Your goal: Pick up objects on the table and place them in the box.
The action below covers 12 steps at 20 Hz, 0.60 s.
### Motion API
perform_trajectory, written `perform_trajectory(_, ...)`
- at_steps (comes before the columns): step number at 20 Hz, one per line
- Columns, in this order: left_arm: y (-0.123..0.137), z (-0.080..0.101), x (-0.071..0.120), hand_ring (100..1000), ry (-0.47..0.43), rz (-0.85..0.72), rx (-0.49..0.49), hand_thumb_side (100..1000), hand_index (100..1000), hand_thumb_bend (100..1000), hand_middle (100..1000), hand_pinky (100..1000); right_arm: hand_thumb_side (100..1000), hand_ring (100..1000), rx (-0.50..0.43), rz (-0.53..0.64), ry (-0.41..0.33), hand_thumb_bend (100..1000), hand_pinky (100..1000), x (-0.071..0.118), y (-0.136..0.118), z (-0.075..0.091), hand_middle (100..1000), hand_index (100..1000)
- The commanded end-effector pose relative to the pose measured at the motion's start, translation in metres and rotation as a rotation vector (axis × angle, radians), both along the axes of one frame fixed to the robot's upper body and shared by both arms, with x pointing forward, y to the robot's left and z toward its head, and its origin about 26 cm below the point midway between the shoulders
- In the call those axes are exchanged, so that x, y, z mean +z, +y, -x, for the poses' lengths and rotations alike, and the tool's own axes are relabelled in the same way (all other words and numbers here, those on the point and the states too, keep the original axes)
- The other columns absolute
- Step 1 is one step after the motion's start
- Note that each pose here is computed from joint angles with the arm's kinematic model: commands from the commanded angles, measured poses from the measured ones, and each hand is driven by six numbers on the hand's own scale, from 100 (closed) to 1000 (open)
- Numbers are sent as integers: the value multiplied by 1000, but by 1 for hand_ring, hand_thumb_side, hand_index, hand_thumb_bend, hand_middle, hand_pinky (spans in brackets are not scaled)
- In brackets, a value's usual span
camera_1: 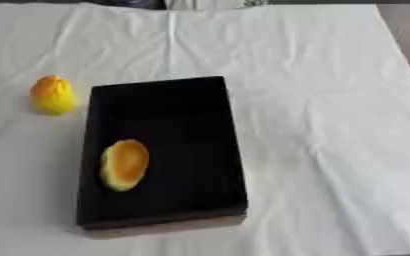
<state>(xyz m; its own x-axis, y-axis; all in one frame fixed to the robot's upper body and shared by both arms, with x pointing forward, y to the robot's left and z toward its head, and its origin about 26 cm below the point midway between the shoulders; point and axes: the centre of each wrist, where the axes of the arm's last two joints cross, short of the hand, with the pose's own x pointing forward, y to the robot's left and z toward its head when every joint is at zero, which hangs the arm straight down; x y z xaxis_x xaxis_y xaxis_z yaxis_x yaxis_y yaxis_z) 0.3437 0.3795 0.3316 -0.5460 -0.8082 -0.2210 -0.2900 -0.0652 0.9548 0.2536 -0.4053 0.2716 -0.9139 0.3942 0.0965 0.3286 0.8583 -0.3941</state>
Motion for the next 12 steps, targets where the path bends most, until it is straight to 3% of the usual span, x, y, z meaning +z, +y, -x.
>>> perform_trajectory(1,9,-6,10,904,100,-166,42,403,938,549,840,910,100,925,-10,33,-31,100,927,9,2,3,706,867)
perform_trajectory(6,10,-29,4,921,203,-219,59,296,938,612,847,928,100,922,-12,31,-27,100,924,9,4,1,703,865)
perform_trajectory(12,7,-50,-3,938,257,-180,69,295,943,600,853,938,100,920,-20,23,-9,100,927,7,4,1,696,862)
